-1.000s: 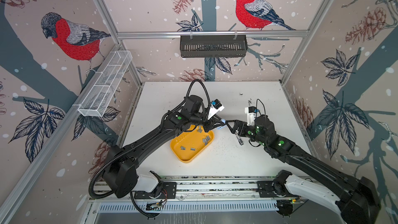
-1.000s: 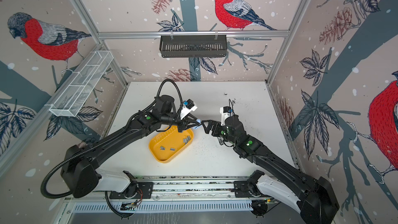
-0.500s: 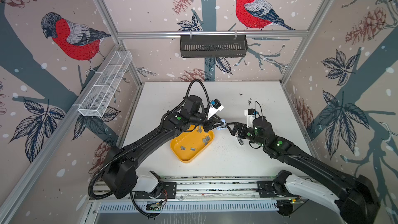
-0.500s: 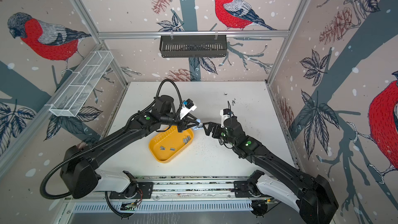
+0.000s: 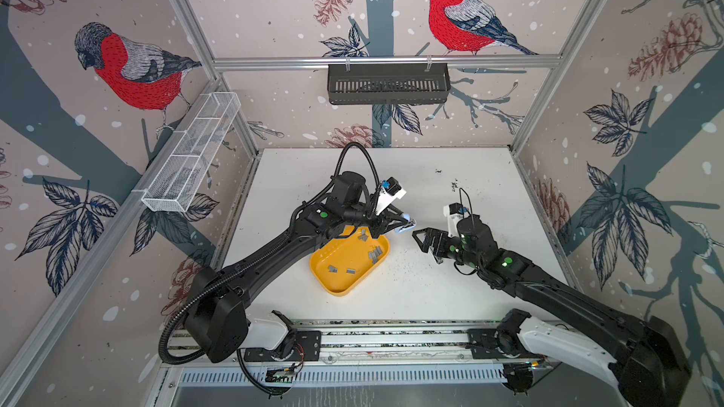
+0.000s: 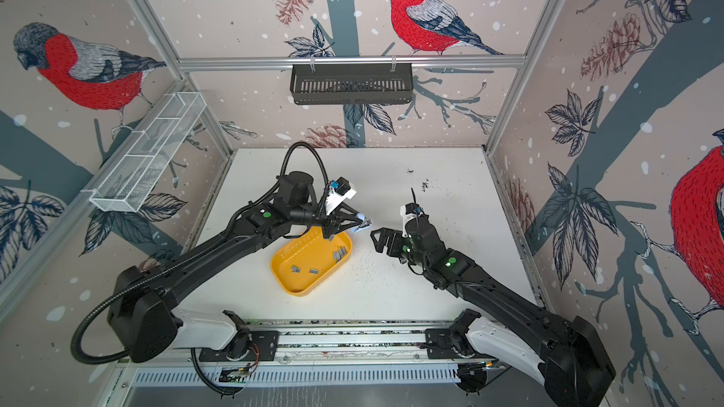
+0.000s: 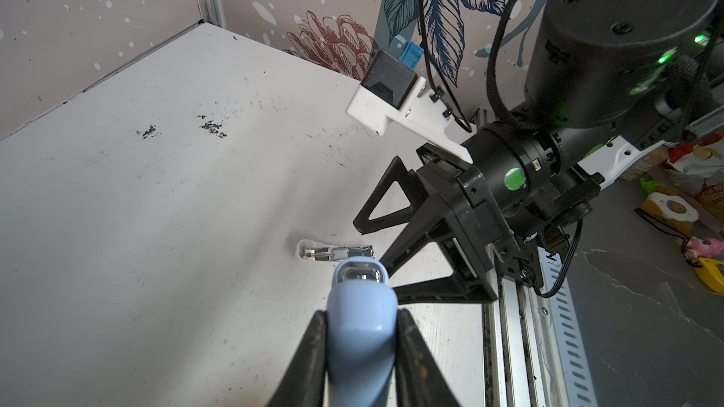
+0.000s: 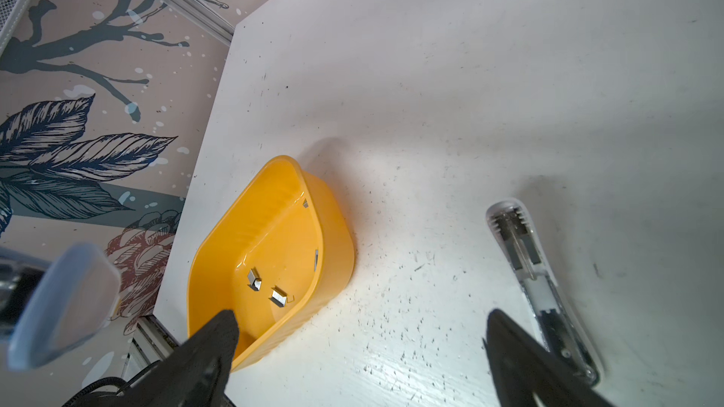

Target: Load the staples into the stapler

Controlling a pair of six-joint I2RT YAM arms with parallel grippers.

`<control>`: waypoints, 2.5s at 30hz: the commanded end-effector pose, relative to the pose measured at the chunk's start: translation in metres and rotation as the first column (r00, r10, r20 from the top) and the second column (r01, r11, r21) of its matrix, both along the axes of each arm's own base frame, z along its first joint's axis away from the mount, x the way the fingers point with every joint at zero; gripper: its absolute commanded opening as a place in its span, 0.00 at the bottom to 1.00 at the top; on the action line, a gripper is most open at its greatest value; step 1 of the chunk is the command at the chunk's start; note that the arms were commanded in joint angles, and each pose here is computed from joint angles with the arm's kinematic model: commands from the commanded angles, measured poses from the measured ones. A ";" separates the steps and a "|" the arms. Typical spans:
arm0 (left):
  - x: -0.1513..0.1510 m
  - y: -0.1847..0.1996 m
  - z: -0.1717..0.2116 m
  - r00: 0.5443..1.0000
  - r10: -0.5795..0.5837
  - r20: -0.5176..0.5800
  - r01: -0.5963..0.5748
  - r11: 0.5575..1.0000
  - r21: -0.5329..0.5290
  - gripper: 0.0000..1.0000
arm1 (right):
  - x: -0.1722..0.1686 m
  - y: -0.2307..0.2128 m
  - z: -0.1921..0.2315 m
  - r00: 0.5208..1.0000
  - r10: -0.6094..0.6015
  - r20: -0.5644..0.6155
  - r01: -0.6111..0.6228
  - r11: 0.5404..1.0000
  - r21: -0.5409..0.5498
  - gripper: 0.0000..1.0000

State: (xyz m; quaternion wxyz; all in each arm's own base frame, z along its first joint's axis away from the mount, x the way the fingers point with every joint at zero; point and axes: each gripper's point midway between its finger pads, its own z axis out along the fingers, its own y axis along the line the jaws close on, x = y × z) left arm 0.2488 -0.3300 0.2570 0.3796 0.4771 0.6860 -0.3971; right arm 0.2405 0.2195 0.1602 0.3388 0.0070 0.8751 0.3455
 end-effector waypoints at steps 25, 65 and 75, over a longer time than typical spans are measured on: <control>-0.002 -0.004 0.010 0.999 -0.031 0.031 0.032 0.999 -0.033 0.16 | 0.001 0.018 0.090 0.974 0.116 0.194 -0.160 0.959 0.234 1.00; -0.004 -0.005 0.010 0.999 -0.044 0.022 0.045 0.998 -0.043 0.16 | -0.006 0.029 0.004 0.985 0.169 0.030 -0.171 0.983 0.067 0.99; -0.026 -0.007 0.021 0.976 -0.209 -0.062 0.200 0.972 -0.128 0.16 | -0.029 0.029 0.043 0.909 0.339 0.243 -0.355 0.934 0.028 0.95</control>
